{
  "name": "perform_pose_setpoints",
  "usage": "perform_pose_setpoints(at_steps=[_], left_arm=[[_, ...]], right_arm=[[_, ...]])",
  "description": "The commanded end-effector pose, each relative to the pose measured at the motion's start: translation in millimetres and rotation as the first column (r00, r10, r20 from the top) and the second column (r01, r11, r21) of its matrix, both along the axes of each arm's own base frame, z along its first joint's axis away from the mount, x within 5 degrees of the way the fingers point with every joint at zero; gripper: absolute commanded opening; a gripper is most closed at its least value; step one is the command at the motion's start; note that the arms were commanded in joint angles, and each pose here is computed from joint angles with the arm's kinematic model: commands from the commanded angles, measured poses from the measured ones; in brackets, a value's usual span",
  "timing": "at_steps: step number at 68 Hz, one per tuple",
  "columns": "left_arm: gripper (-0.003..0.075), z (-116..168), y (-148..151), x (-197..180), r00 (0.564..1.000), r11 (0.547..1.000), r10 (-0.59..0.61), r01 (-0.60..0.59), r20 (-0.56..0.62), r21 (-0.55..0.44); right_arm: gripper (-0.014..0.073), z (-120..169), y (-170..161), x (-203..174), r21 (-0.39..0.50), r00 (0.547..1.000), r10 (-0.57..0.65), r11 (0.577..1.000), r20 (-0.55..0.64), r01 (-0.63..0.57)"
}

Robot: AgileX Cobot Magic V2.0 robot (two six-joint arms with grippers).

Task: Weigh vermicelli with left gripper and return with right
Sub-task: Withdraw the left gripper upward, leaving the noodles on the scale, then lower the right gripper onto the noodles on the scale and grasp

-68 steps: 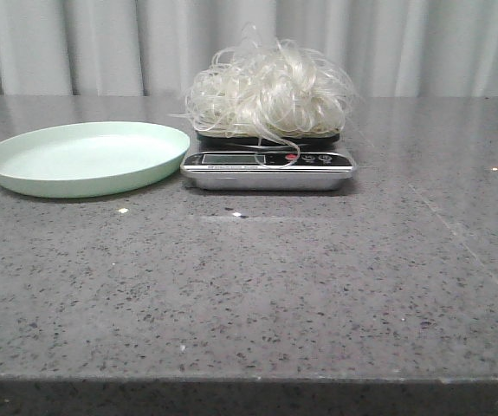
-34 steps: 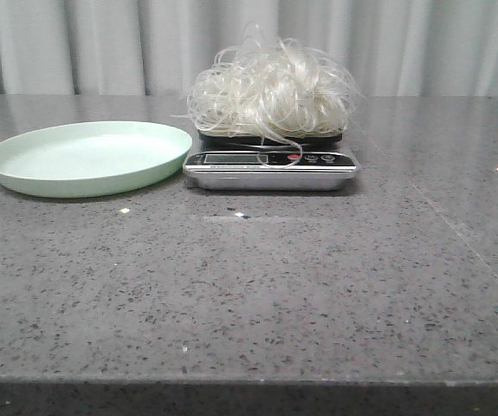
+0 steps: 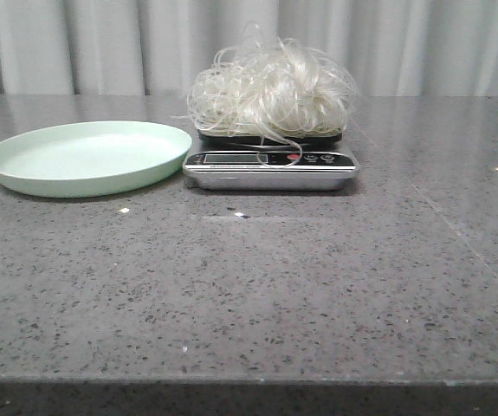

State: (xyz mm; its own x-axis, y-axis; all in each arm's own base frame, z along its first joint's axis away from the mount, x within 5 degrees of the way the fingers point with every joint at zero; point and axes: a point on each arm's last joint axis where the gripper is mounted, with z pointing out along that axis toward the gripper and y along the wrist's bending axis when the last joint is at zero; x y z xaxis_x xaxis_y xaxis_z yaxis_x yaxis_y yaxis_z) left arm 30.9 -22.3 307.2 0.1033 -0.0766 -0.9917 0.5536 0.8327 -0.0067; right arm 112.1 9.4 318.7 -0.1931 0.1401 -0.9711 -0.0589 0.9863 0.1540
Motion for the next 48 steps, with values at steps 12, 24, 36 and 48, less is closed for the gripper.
perform_pose_setpoints(at_steps=[12, 24, 36, 48], left_arm=[[0.0127, 14.9, 2.0, -1.6, 0.997, 0.998, 0.01, -0.005, 0.081, -0.06], [0.0127, 16.4, 2.4, -1.8, 0.995, 0.998, 0.013, -0.006, 0.095, -0.069], [0.0127, 16.8, 2.5, -1.9, 0.995, 0.997, 0.014, -0.007, 0.098, -0.072], [0.0127, 16.8, 2.5, -1.9, 0.995, 0.997, 0.014, -0.007, 0.098, -0.072]], right_arm=[[0.0526, 52.8, 24.1, 41.0, -0.008, 0.99, 0.14, 0.99, 0.005, -0.14], [0.0599, 84.7, 61.7, 77.2, -0.011, 0.957, 0.288, 0.958, -0.031, -0.288], [0.0599, 99.5, 108.9, 124.6, -0.018, 0.901, 0.393, 0.915, -0.182, -0.403], [0.0599, 97.8, 141.1, 179.4, -0.021, 0.842, 0.401, 0.899, -0.361, -0.437]])
